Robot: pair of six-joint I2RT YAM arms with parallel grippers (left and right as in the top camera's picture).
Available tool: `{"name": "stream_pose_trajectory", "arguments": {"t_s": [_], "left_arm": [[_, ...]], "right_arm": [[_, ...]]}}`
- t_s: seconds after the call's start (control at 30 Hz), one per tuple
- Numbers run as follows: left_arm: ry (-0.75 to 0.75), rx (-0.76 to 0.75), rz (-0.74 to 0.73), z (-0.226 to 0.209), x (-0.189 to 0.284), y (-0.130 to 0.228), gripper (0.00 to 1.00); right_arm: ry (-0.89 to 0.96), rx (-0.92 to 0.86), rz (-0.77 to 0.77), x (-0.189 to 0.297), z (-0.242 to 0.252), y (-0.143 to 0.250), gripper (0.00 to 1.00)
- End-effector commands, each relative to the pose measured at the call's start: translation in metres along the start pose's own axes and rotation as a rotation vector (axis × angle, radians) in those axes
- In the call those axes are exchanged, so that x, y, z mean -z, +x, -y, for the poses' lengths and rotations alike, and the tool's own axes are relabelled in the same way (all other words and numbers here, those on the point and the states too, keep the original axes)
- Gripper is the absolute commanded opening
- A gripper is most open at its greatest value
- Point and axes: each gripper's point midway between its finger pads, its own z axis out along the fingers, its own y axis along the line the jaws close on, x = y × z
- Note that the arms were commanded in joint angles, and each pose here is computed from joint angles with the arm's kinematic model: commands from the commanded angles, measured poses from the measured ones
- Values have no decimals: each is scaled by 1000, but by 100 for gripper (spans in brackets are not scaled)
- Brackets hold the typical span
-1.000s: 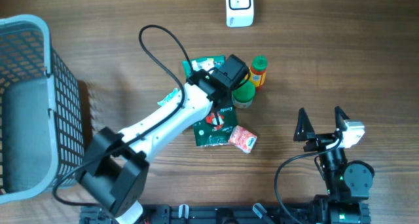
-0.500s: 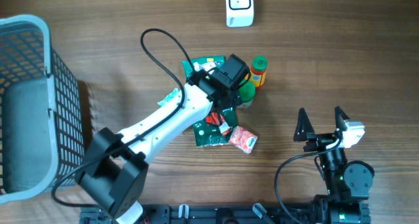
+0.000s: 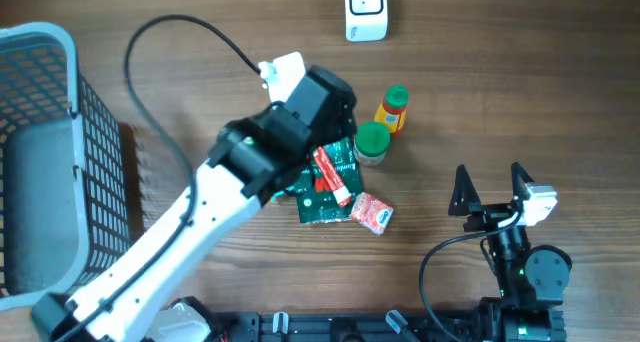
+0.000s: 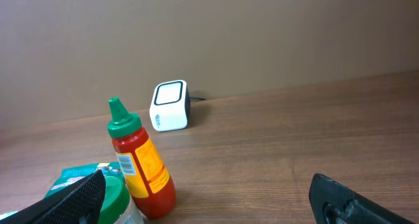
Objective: Scan the item barcode
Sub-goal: 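Carry the red stick with the left gripper and lay it on the glove pack, then retract the left gripper to the basket edge and hold it there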
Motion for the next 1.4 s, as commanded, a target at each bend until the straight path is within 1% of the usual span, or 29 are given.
{"name": "stream_pose_trajectory", "arguments": {"t_s": [0.0, 0.13, 0.33, 0.4, 0.47, 0.63, 0.67, 0.73, 0.8, 0.87, 1.07, 1.17, 1.27, 1.33, 1.37], "left_arm": [[6, 11, 120, -12, 34, -46, 100], [-31, -1, 161, -37, 50, -68, 100], [-211, 1, 227, -86, 74, -77, 100], [-243, -31, 216, -94, 79, -73, 100], [-307, -56, 193, -110, 86, -65, 100], [-516, -156, 119, -157, 107, -44, 100], [-558, -187, 71, -167, 111, -35, 100], [-592, -217, 0, -177, 116, -21, 100], [-607, -235, -87, -185, 121, -5, 100], [-600, -216, -111, -188, 124, 3, 100], [-575, -174, -49, -199, 143, 1, 100], [-544, -142, -13, -204, 156, 2, 100], [-480, -116, -19, -201, 162, 9, 100], [-442, -102, -29, -199, 165, 14, 100], [-430, -98, -33, -198, 165, 15, 100]], "right_arm": [[20, -11, 6, 0, 4, -1, 100], [20, -11, 6, 0, 4, -1, 100], [20, -11, 6, 0, 4, -1, 100], [20, -11, 6, 0, 4, -1, 100], [20, -11, 6, 0, 4, -1, 100], [20, -11, 6, 0, 4, -1, 100], [20, -11, 6, 0, 4, -1, 100], [20, -12, 6, 0, 4, -1, 100], [20, -11, 6, 0, 4, -1, 100], [20, -11, 6, 0, 4, -1, 100], [20, -11, 6, 0, 4, -1, 100], [20, -11, 6, 0, 4, -1, 100], [18, -13, 10, 0, 3, -2, 100], [11, -78, 7, 0, 2, -1, 100], [10, -144, 7, 0, 2, -1, 100]]}}
